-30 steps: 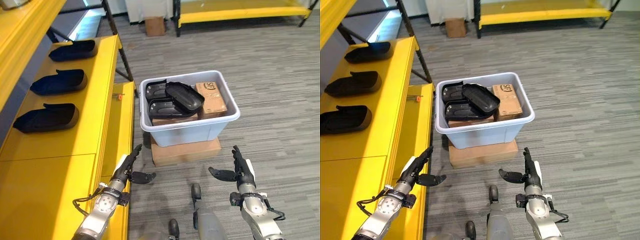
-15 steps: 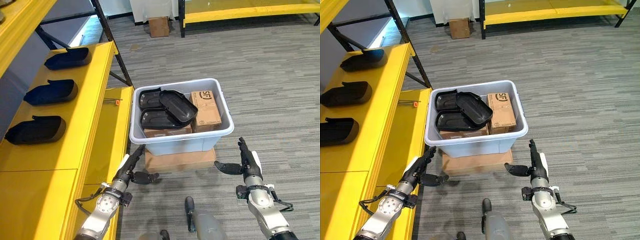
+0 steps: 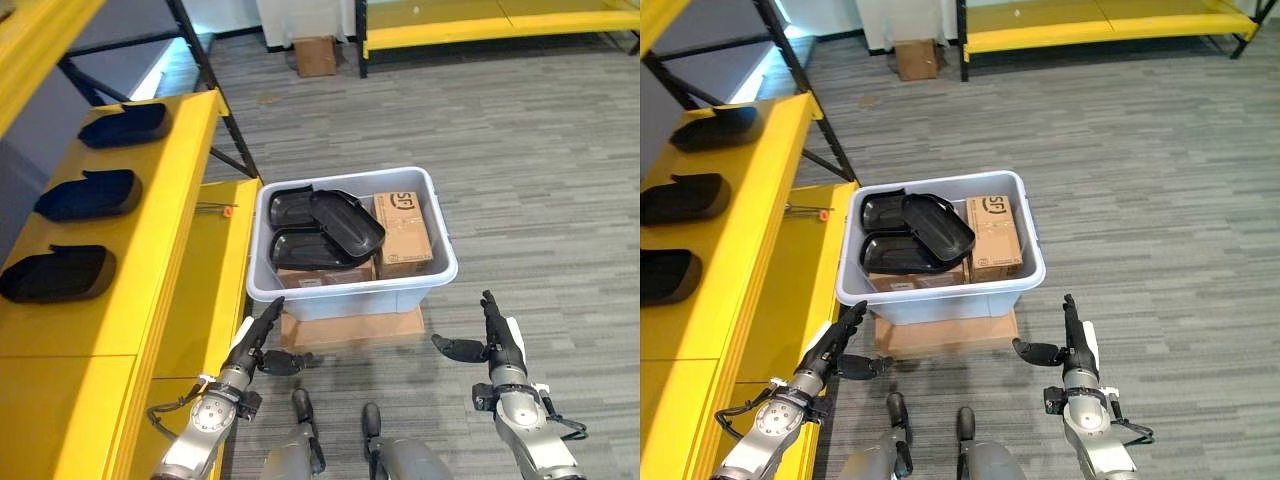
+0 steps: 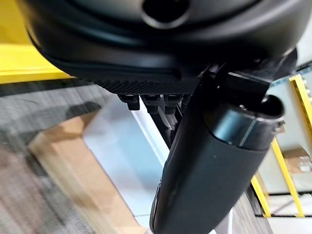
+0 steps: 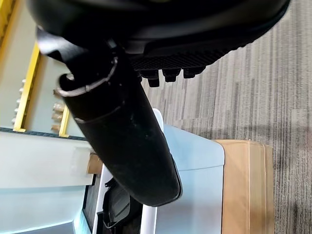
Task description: Move parts from the plastic box to the shelf.
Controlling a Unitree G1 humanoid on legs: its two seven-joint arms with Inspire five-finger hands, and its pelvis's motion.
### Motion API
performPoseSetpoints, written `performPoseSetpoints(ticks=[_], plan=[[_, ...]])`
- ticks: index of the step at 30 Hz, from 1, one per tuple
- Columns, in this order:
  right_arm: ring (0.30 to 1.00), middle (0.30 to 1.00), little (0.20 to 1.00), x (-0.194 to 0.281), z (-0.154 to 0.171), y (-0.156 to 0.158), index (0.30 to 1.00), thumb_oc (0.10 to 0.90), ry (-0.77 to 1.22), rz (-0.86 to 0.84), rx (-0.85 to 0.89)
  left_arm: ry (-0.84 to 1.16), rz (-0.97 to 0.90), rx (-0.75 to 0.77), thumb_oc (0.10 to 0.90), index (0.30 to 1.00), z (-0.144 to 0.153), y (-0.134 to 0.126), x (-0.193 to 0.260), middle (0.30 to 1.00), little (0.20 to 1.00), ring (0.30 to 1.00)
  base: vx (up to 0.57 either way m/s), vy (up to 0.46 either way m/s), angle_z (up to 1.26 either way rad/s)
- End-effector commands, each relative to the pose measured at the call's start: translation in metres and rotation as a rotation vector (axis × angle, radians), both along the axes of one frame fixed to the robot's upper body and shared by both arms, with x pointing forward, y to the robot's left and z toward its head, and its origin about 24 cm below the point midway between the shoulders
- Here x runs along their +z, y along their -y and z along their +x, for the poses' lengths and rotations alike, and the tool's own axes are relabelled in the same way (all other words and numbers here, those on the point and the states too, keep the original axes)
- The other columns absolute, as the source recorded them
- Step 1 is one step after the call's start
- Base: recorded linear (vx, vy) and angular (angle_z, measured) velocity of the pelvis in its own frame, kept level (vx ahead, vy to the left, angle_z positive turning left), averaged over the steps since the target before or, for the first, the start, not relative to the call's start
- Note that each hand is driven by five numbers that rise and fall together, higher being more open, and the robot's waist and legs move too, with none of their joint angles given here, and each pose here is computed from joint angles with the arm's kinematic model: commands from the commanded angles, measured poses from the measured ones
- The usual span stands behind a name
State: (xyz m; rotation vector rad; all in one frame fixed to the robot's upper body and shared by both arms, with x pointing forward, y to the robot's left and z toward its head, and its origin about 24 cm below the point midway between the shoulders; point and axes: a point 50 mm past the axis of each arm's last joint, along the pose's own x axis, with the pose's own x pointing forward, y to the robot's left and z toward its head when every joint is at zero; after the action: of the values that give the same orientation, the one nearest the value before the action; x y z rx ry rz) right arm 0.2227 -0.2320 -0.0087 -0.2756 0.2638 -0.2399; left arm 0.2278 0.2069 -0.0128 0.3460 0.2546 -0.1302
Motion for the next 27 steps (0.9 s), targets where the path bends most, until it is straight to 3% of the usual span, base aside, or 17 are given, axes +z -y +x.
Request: performPoseSetpoints(ticks=[1, 19, 22, 27], plan=[[1.000, 1.000, 1.000, 0.048, 0.022, -0.011, 1.000, 0.900, 0.251, 0.015, 0.081, 0.233, -0.014, 0.037, 0.900, 1.000, 0.018, -0.011, 0.043, 1.000, 1.000, 1.000, 0.05, 0.056, 0.04], [1.000, 1.000, 1.000, 0.089, 0.042, -0.020, 1.000, 0.900, 0.453, -0.163, 0.136, 0.225, -0.019, -0.013, 0.900, 1.000, 0.012, -0.012, 0.044, 1.000, 1.000, 1.000, 0.02, 0.120, 0.03], [1.000, 1.000, 1.000, 0.091, 0.043, -0.019, 1.000, 0.900, 0.452, -0.126, 0.155, 0.240, 0.007, -0.042, 0.900, 1.000, 0.014, -0.015, 0.050, 1.000, 1.000, 1.000, 0.07, -0.262, 0.04], [1.000, 1.000, 1.000, 0.102, 0.044, -0.025, 1.000, 0.900, 0.480, -0.214, 0.222, 0.243, 0.027, -0.042, 0.900, 1.000, 0.017, -0.015, 0.054, 1.000, 1.000, 1.000, 0.11, -0.376, 0.27]])
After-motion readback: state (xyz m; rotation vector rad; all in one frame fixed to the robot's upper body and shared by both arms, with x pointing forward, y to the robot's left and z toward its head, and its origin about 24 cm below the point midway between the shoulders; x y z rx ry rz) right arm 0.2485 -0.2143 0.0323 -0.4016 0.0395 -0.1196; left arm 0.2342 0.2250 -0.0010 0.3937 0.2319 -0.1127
